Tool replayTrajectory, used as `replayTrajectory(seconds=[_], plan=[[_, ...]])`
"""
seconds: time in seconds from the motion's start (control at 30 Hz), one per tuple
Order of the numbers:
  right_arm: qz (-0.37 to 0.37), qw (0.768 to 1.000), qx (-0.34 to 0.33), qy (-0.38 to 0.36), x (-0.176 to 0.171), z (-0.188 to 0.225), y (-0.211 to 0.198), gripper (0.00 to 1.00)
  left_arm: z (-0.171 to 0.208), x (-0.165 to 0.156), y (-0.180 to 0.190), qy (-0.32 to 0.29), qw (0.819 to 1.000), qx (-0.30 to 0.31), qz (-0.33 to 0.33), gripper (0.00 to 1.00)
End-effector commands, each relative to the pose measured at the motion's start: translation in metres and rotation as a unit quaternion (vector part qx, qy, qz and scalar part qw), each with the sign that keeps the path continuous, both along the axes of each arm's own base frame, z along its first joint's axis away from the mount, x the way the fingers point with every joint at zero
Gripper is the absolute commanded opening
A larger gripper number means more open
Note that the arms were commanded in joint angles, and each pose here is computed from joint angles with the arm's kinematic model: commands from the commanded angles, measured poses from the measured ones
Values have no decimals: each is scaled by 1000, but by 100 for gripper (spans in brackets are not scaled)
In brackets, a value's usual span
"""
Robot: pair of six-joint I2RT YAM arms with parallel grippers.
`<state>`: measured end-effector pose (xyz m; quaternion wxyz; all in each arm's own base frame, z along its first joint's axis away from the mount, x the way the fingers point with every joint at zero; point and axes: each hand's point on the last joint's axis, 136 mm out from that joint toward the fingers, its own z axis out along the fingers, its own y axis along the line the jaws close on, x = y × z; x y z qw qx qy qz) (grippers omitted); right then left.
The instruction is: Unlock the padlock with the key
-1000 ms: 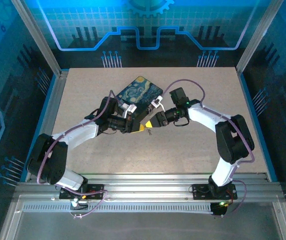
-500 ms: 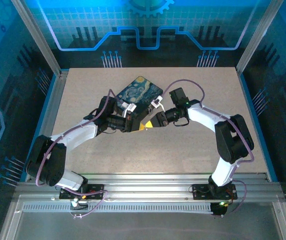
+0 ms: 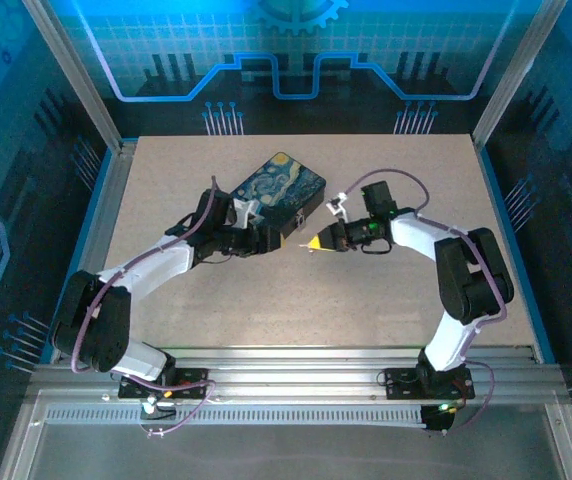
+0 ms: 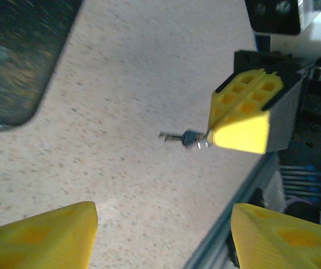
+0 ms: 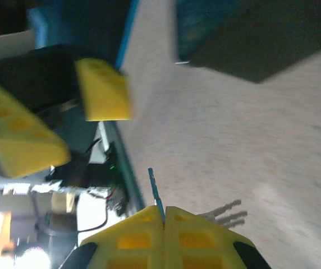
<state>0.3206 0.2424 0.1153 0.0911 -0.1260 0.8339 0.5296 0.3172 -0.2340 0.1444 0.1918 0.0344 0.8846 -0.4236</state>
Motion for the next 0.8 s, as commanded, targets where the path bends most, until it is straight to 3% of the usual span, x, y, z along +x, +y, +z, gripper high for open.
replayTrajectory(seconds=[0.0,0.33,0.57,0.77], plan=[[-87,994,-63,0,20,-12,-27,0,-7,15,-1,-3,996,68,56,66],[-124,984,-123,-24,30,-5,-48,0,-20,56,-31,1,986,120,117,71],[-132,980,-143,-40,26,6,-58,0,-38,85,3,6,959,217,183,73],[-135,979,-144,-44,19,11,-62,0,-47,104,42,-2,938,264,224,74]])
